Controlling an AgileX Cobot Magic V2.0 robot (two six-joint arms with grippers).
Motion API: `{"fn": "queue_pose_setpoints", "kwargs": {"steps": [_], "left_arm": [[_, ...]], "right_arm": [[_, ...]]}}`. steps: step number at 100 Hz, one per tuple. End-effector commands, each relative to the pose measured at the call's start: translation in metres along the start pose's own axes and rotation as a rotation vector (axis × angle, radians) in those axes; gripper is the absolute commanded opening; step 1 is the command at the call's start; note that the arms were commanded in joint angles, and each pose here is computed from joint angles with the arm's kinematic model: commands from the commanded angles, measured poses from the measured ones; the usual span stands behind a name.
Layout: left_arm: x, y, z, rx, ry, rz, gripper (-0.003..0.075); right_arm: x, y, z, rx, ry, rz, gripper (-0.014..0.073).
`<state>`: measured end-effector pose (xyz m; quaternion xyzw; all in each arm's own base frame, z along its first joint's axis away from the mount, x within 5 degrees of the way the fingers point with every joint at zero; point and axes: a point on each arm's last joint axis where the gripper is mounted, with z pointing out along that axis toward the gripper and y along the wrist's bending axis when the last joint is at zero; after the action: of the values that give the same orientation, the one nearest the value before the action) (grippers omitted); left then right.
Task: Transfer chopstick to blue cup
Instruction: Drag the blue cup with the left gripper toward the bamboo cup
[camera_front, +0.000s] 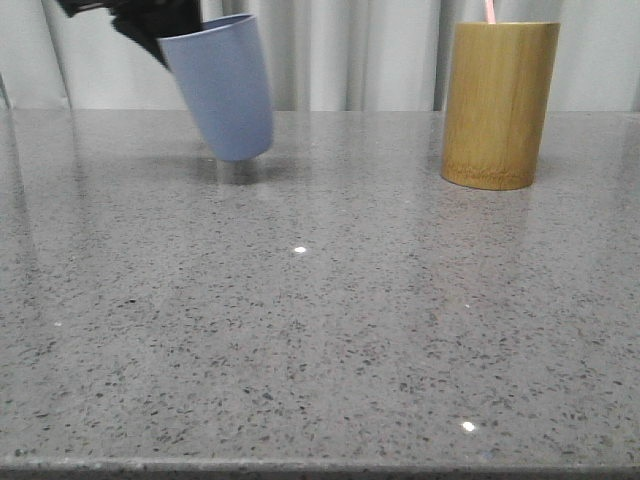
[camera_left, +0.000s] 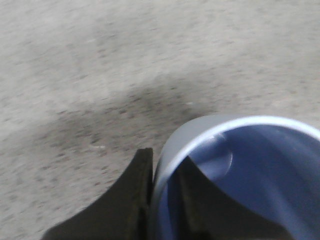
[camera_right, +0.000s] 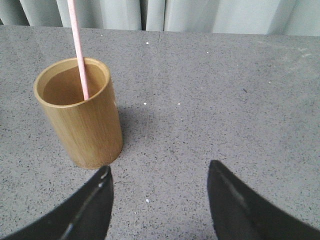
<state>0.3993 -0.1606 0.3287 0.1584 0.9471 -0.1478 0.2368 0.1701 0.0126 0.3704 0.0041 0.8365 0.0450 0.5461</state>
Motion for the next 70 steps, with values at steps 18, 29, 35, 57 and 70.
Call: {"fn": "queue_pose_setpoints", "kwargs": {"steps": [18,29,35,57,70], "left_arm": [[-0.013,-0.04,-0.021,0.067,-0.17,0.059,-0.0019],[-0.012,-0.044,-0.013,0.078,-0.155,0.062,-0.0019],[-0.012,-0.046,-0.012,0.084,-0.152,0.063,-0.0019],[-0.012,-0.046,-0.008,0.097,-0.149,0.051,-0.0018],[-0.012,-0.046,-0.007,0.103,-0.141,0.047,0.0022]], "right_arm": [[-0.016,0.001,-0.006,-0.003,-0.102,-0.017,0.0433],[-0.016,0.001,-0.006,-0.002,-0.098,-0.017,0.0433],[-0.016,0.001,-0.006,-0.002,-0.098,-0.017,0.0433],[-0.016,0.001,-0.006,-0.002,-0.098,-0.017,0.0433],[-0.016,0.001,-0.006,-0.002,-0.098,-0.017,0.0433]]}}
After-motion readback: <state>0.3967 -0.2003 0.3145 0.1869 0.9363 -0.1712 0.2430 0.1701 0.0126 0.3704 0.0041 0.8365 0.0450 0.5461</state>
